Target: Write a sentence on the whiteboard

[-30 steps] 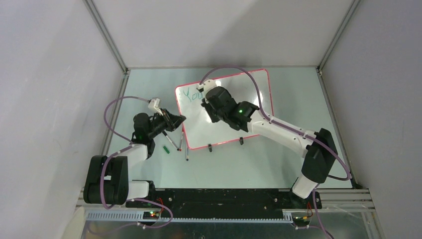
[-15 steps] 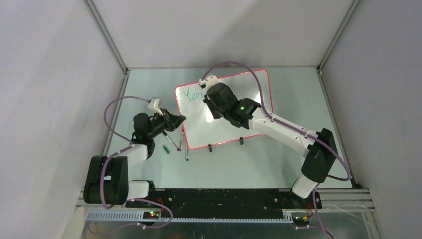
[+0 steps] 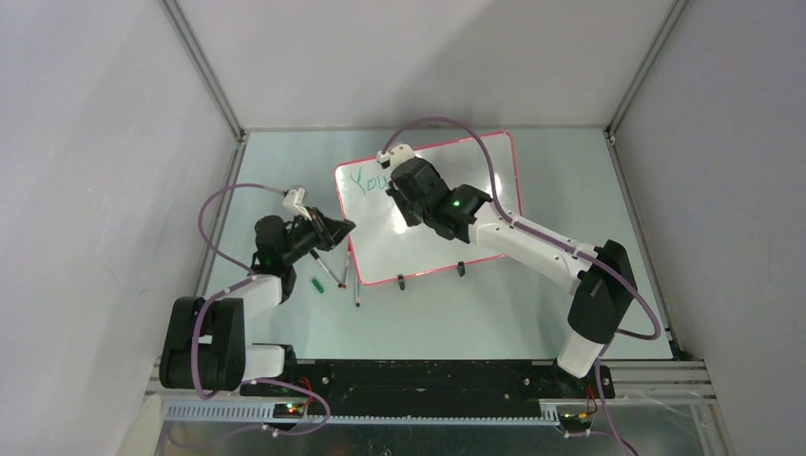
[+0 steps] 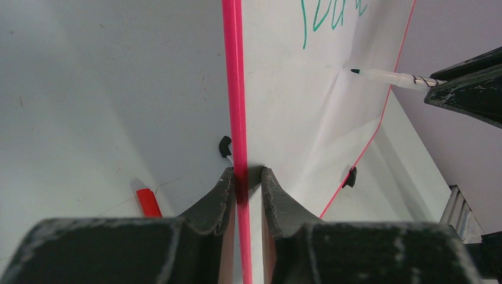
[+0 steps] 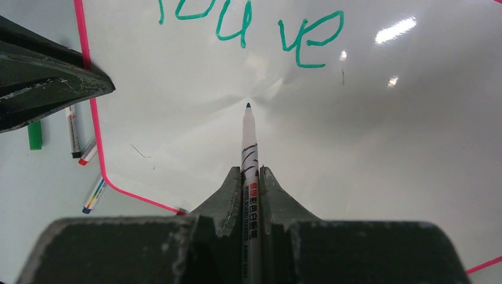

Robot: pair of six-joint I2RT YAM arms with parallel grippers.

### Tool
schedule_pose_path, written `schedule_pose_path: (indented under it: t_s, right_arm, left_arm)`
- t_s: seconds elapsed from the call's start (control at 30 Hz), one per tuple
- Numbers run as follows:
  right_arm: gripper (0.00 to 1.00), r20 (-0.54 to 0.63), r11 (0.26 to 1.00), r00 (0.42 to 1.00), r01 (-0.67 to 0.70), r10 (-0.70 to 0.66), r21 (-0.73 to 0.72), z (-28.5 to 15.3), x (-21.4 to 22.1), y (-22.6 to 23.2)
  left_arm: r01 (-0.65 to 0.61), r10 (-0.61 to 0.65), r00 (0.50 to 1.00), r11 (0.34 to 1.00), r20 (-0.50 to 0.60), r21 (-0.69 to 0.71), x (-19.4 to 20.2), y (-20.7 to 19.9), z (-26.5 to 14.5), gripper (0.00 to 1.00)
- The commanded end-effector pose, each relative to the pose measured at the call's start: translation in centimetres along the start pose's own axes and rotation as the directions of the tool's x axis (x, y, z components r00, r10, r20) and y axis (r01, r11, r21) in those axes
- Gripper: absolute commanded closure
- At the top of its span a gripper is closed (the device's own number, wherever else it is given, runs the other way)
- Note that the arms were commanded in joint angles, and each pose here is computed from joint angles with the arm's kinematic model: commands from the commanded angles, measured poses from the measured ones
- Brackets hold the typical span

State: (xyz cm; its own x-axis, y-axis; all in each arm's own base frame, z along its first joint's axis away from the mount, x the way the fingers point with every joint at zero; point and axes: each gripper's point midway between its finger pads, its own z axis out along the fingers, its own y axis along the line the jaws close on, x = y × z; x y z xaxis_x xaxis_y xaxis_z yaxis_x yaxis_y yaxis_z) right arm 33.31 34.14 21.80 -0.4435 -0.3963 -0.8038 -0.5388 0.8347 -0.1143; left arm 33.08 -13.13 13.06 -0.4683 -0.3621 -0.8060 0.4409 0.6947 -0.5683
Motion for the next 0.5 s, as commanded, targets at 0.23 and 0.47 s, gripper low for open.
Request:
schedule_pose_path:
  t_s: [0.23,0.47]
  right_arm:
    - [1.0,0.023,0.999,1.0,-0.002,0.001,0.04,0.3,-1.4,-1.0]
    - [1.0,0.008,0.998,1.0,0.0,-0.001,0.059,1.3,-1.2,-1.2]
  left_arm:
    - [0.001,-0.003,1.0,0.992,-0.017,-0.126,1.2,2.6,-0.5,0.99]
    - [-0.001,-0.001,1.0,0.992,-0.015,-0.125,1.1,2.6,-0.4,0.99]
